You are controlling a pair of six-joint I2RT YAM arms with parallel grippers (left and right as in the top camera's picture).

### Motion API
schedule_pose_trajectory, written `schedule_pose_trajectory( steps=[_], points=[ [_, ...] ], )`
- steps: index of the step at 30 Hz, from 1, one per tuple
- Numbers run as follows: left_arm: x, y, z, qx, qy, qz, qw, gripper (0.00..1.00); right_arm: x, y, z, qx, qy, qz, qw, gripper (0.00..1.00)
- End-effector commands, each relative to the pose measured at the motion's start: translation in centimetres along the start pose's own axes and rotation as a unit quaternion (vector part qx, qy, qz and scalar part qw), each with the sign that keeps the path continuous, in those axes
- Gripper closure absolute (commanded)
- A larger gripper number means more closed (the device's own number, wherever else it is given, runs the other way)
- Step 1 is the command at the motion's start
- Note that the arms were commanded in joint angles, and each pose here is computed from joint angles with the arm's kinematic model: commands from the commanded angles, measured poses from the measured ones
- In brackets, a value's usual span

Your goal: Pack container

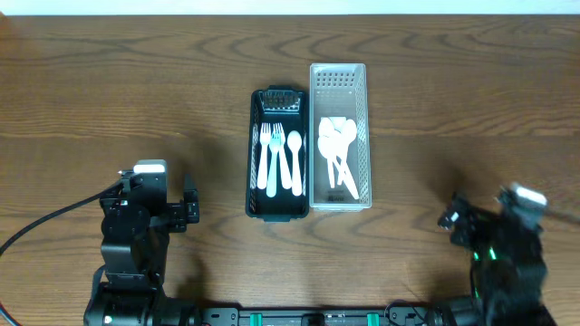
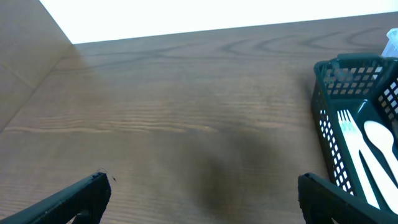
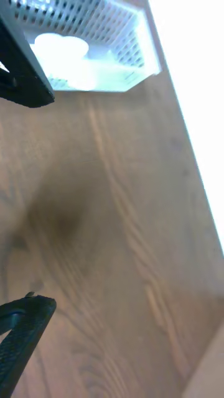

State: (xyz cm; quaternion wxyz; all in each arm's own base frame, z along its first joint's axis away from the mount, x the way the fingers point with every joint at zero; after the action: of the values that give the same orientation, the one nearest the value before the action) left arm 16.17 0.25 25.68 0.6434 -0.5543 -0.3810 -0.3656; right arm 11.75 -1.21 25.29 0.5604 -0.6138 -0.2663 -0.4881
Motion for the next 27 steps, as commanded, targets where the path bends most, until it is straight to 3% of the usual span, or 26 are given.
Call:
schedule_pose_trajectory(
  steps=[1,6,16,21,27],
  points=[
    [0.0,0.1,0.0,0.005,0.004,0.002,1.000,0.02,-0.7,-1.9,-1.1,0.000,0.022,-0.028,0.999,0.01],
    [0.0,0.1,0.0,0.005,0.004,0.002,1.000,0.02,-2.6,-2.1,-1.3,0.042,0.013,-0.055,0.998,0.01],
    [0.0,0.1,0.0,0.005,0.004,0.002,1.000,0.02,-3.8,5.0,1.1,0.076,-0.082,-0.226,0.968,0.01],
    [0.0,0.1,0.1,0.006,0.004,0.002,1.000,0.02,-6.6,6.9,1.3,0.092,-0.100,-0.185,0.973,0.01],
    [0.0,0.1,0.0,0.005,0.004,0.002,1.000,0.02,-7.0,6.7,2.2,0.148,-0.142,-0.181,0.962,0.01]
  ],
)
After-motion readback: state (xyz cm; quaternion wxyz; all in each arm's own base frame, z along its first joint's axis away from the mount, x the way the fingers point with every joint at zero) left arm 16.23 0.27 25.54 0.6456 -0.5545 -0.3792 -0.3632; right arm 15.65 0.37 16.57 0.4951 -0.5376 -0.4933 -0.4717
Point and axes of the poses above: each gripper's point midway between its finger pads, its own y axis out along the fingers, its own z axis along the line the jaws close on, x = y × z, the point moved 9 cm from there along -y, back along the fingers, and after that the axes turned 3 degrees about -y, right-handed, at the moved point
